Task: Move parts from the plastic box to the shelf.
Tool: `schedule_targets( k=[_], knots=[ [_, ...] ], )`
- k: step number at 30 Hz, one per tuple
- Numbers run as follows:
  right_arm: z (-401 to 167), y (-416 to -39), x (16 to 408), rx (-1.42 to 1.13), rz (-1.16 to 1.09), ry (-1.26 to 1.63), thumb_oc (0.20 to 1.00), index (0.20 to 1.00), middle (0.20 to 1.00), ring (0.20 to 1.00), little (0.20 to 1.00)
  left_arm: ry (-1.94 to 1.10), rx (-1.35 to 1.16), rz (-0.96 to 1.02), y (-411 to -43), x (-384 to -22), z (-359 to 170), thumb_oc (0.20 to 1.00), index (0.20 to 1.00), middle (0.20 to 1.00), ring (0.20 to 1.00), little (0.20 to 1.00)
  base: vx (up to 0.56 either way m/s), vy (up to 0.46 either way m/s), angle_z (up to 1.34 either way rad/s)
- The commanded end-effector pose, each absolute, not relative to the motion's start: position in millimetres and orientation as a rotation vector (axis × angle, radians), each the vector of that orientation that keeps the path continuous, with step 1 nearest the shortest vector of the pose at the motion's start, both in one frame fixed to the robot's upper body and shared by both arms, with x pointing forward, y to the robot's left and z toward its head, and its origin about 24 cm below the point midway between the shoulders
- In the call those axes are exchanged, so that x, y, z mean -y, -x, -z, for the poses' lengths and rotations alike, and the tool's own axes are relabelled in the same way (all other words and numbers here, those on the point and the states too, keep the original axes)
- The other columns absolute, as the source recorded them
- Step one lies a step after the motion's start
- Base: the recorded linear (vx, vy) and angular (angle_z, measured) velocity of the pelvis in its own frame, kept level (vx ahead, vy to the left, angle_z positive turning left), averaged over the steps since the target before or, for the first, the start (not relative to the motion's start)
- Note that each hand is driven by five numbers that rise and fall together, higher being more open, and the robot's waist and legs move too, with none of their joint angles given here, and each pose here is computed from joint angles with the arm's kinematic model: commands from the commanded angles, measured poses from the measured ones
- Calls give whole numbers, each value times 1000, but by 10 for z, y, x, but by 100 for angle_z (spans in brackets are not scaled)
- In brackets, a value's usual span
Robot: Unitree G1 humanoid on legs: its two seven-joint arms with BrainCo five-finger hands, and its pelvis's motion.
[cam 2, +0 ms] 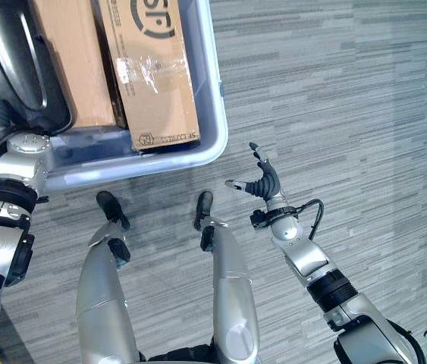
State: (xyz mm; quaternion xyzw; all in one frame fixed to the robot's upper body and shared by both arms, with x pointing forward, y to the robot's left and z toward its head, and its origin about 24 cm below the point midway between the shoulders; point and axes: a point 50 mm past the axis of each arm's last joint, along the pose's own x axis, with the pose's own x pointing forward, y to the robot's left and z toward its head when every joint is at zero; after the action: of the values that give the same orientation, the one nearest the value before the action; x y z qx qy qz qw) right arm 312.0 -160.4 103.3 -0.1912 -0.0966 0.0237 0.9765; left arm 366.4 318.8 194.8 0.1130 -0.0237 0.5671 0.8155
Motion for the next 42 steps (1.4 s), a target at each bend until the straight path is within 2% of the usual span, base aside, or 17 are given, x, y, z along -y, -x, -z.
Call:
schedule_targets(
  k=[1,5,15,22,32,36,38,42],
  knots=[
    [-1113,-2986,1615,276,-80,362,1000,1000,1000,1000,1000,-154,-113,-1240,-3523,-3264,-1386,200,200,200,200,200,-45,-5,-5],
    [-1092,-2928,1645,261,-105,322,1000,1000,1000,1000,1000,-196,-44,-1254,-3468,-3311,-1397,200,200,200,200,200,-40,1,-7],
    [-1057,-2752,1809,256,-172,425,1000,1000,1000,1000,1000,-301,151,-1310,-3234,-3543,-1600,200,200,200,200,200,17,86,-7],
    [-766,-2575,1850,151,-241,419,1000,1000,1000,1000,1000,-479,225,-1310,-3090,-3658,-1667,200,200,200,200,200,152,2,-3],
    [-486,-2358,1769,37,-278,278,1000,1000,1000,1000,1000,-550,266,-986,-3024,-3377,-1354,200,200,200,200,200,113,-191,6],
    [-526,-2371,1701,70,-314,255,1000,1000,1000,1000,1000,-569,232,-876,-2765,-3135,-957,200,200,200,200,200,-83,-292,5],
    [-573,-2404,1628,90,-370,244,1000,1000,1000,1000,1000,-552,183,-801,-2476,-3001,-689,200,200,200,200,200,-86,-323,19],
    [-564,-2388,1653,79,-334,224,1000,1000,1000,1000,1000,-563,169,-691,-2451,-2849,-596,200,200,200,200,200,-54,-128,33]
  ],
)
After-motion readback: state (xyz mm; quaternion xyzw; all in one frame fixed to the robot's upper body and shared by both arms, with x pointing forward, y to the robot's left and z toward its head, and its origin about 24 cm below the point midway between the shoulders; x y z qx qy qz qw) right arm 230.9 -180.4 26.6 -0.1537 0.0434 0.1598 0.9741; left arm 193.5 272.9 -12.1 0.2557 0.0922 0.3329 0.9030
